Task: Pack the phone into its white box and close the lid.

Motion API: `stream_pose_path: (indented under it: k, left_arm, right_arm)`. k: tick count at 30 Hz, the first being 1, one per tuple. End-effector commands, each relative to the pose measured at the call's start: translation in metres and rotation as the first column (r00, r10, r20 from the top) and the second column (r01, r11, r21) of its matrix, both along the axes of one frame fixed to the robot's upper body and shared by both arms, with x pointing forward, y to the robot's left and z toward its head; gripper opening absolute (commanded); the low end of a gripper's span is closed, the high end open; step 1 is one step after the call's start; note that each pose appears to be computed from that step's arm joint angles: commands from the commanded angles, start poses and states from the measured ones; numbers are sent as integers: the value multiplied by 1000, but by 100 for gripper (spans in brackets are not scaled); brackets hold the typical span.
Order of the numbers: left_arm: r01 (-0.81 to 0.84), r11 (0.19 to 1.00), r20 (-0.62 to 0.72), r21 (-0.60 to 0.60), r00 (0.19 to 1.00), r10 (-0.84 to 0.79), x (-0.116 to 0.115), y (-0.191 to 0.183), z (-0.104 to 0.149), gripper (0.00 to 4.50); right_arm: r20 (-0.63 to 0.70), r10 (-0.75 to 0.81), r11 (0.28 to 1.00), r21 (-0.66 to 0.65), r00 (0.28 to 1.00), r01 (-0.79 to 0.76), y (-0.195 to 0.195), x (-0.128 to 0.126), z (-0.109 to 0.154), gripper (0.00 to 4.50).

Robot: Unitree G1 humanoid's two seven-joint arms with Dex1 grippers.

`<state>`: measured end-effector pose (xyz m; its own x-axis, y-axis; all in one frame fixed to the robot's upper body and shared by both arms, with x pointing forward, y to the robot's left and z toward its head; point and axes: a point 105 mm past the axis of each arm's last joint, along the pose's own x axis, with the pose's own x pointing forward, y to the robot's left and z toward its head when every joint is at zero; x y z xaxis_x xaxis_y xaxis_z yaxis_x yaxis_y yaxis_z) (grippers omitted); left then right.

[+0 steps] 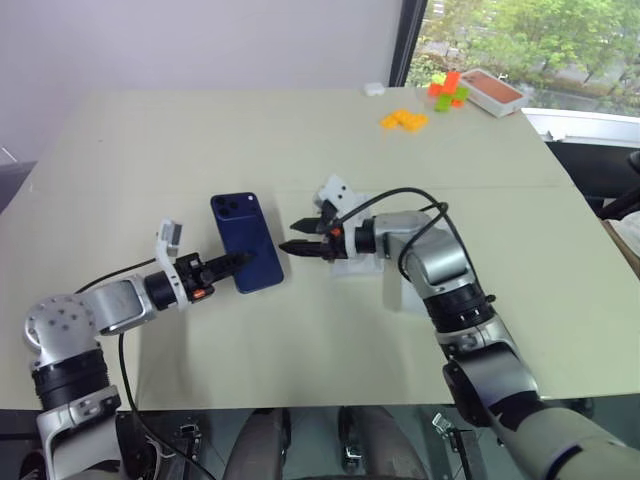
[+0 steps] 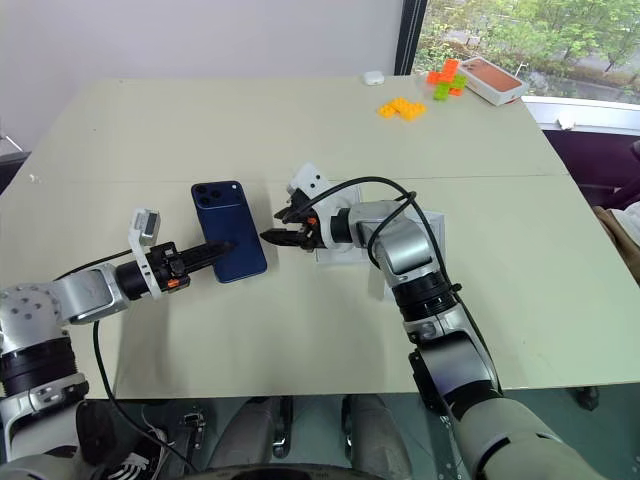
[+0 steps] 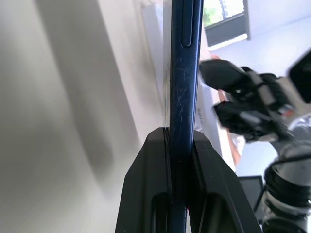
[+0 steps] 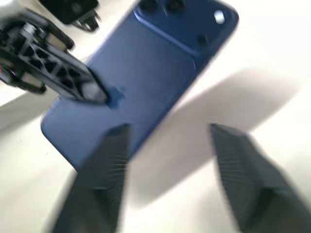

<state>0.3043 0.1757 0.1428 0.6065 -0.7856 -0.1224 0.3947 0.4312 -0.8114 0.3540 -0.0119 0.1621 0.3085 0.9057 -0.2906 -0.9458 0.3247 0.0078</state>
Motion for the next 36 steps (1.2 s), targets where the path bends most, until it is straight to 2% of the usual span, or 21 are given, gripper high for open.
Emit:
stream_pose_path:
  k: [1, 3, 6, 14, 36]
  left_arm:
    - [61, 997, 68, -54, 996, -57, -1, -6, 22, 0]
    - [63, 997, 69, -55, 996, -59, 0, -5, 23, 0]
    - [60, 997, 72, -55, 996, -56, 0, -4, 26, 0]
    - [67, 997, 80, -36, 995, -64, -1, -6, 28, 0]
    - [88, 995, 80, -38, 993, -85, -3, -13, 30, 0]
  right_arm:
    - [56, 82, 997, -16, 995, -81, -9, -11, 19, 441]
    - [57, 96, 995, -34, 994, -94, -15, -14, 20, 441]
    - [73, 123, 985, -131, 990, -112, -31, -18, 16, 441]
    - [140, 104, 945, -322, 985, -54, -50, -8, -5, 441]
    - [164, 94, 898, -440, 982, -12, -65, -1, -35, 441]
